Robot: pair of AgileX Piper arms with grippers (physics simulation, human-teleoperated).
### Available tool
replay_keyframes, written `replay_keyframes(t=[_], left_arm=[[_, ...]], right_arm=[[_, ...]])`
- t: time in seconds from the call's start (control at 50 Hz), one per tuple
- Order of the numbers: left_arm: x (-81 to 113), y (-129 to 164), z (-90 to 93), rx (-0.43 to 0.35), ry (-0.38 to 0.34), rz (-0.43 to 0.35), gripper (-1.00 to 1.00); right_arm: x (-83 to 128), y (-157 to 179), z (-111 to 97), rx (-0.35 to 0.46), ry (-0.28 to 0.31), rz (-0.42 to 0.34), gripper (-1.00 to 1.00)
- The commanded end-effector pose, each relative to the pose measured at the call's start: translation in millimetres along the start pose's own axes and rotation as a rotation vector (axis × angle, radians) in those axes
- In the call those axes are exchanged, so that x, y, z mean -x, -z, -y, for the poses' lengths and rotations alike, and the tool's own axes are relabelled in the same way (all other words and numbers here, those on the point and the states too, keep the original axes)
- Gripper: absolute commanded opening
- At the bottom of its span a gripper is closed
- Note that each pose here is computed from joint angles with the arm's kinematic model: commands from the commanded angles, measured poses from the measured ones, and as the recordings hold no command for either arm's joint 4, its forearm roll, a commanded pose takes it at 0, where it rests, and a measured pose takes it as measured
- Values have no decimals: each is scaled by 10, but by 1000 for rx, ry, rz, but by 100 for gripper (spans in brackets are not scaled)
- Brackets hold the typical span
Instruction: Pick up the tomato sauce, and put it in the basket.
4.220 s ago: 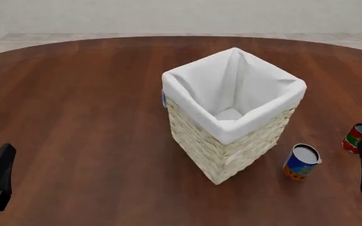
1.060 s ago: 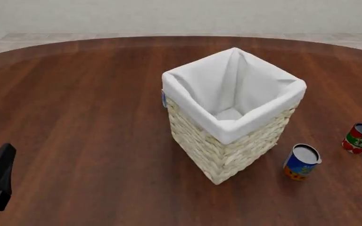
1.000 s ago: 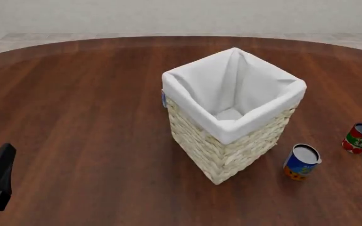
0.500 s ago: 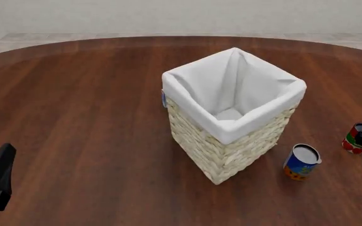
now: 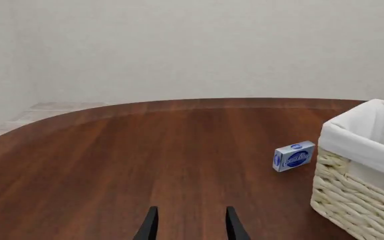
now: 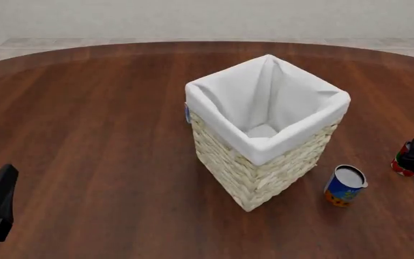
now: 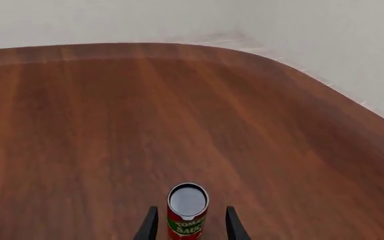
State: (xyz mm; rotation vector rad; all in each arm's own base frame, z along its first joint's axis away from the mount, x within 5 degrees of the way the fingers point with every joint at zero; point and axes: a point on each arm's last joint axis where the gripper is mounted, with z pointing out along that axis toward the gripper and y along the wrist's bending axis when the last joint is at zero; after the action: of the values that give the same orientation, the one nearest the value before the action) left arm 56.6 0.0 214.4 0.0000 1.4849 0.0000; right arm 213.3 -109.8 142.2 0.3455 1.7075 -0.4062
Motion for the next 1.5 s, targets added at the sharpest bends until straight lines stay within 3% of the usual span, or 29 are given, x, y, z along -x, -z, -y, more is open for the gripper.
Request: replay_keyframes(t=[0.02, 1.3, 1.44, 1.46, 1.5], left_arm=[[0, 0, 0, 0, 0, 0, 100], [0, 0, 0, 0, 0, 0, 100], [0, 0, 0, 0, 0, 0, 100], [0, 0, 0, 0, 0, 0, 100], [0, 0, 0, 0, 0, 0, 100]], right_arm=[[-86, -118, -33, 12, 8, -25, 100], [-537, -661, -30, 7, 15, -123, 100], [-473, -622, -68, 18, -14, -109, 100], [-422, -577, -139, 41, -53, -99, -100], [-463, -603, -87, 24, -27, -108, -100]])
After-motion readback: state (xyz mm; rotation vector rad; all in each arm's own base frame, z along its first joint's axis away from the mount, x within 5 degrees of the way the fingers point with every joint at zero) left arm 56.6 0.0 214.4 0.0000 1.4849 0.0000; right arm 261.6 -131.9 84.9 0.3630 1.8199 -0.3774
